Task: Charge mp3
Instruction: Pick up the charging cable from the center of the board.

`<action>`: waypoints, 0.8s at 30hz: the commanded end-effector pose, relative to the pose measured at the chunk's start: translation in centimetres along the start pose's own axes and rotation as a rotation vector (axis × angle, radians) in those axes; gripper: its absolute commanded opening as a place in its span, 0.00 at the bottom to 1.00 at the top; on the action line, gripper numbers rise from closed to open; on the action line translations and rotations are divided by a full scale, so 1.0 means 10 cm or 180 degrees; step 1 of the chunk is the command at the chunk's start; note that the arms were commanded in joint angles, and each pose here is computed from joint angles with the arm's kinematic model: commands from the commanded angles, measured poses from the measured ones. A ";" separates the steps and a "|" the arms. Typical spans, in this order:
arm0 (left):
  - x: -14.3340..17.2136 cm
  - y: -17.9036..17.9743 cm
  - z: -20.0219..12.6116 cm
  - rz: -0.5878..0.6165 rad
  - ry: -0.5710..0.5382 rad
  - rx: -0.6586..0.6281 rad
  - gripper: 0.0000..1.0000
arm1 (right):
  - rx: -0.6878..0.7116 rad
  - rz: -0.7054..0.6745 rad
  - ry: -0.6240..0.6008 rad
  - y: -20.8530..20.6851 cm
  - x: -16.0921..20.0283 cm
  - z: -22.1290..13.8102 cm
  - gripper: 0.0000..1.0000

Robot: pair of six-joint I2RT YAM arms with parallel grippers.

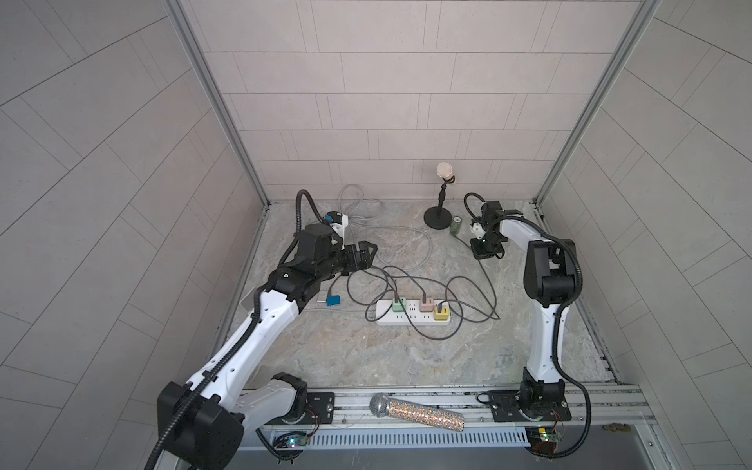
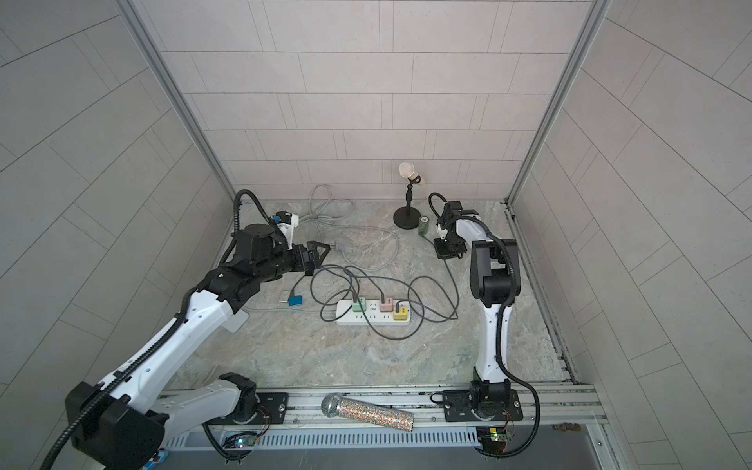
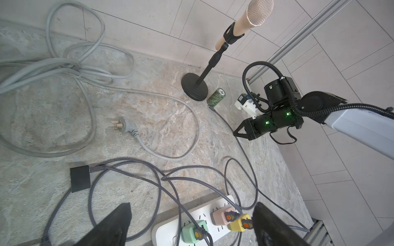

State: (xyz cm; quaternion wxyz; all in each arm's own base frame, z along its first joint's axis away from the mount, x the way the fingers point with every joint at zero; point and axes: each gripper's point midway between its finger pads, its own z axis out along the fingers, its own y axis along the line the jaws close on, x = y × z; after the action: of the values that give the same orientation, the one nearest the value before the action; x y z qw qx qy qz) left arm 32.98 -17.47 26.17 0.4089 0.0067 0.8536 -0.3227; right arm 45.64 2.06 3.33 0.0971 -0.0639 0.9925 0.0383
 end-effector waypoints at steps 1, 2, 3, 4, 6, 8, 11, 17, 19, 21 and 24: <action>-0.16 -0.18 0.11 -0.0526 -0.0184 0.0417 0.90 | 0.0037 -0.0065 -0.0371 0.15 -0.07 -0.34 0.00; -0.19 -0.21 0.16 -0.0728 -0.0197 0.0493 0.88 | 0.0056 -0.0125 -0.0432 0.21 -0.04 -0.40 0.00; -0.20 -0.23 0.22 -0.0902 -0.0197 0.0570 0.87 | 0.0084 -0.0198 -0.0502 0.27 -0.02 -0.48 0.00; -0.21 -0.24 0.28 -0.1059 -0.0194 0.0618 0.85 | 0.0095 -0.0258 -0.0552 0.33 0.01 -0.54 0.00; -0.22 -0.24 0.42 -0.1397 -0.0154 0.0699 0.82 | 0.0098 -0.0350 -0.0666 0.44 0.04 -0.69 0.00; -0.22 -0.27 0.56 -0.1647 -0.0074 0.0791 0.79 | 0.0087 -0.0421 -0.0810 0.54 0.06 -0.83 0.00; -0.23 -0.34 0.74 -0.1872 0.0021 0.0934 0.75 | 0.0005 -0.0490 -0.0939 0.66 0.09 -1.02 0.00; -0.14 -0.59 1.12 -0.2183 0.0265 0.1012 0.75 | -0.0159 -0.0841 -0.1306 1.06 0.14 -1.43 0.00; -0.07 -0.70 1.26 -0.2307 0.0429 0.1086 0.75 | -0.0226 -0.0904 -0.1348 1.15 0.16 -1.49 0.00; -0.02 -0.77 1.41 -0.2462 0.0512 0.1158 0.75 | -0.0256 -0.0969 -0.1366 1.23 0.20 -1.52 0.00; 0.04 -0.76 1.60 -0.2737 0.0484 0.1190 0.75 | -0.0305 -0.1082 -0.1396 1.35 0.27 -1.57 0.00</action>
State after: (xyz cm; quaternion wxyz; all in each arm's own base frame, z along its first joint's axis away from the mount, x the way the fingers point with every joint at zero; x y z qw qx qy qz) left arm 40.85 -31.32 21.57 0.1872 -0.2183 0.7697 -0.5699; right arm 39.15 12.90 18.54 0.3066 -0.1998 0.9276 0.0746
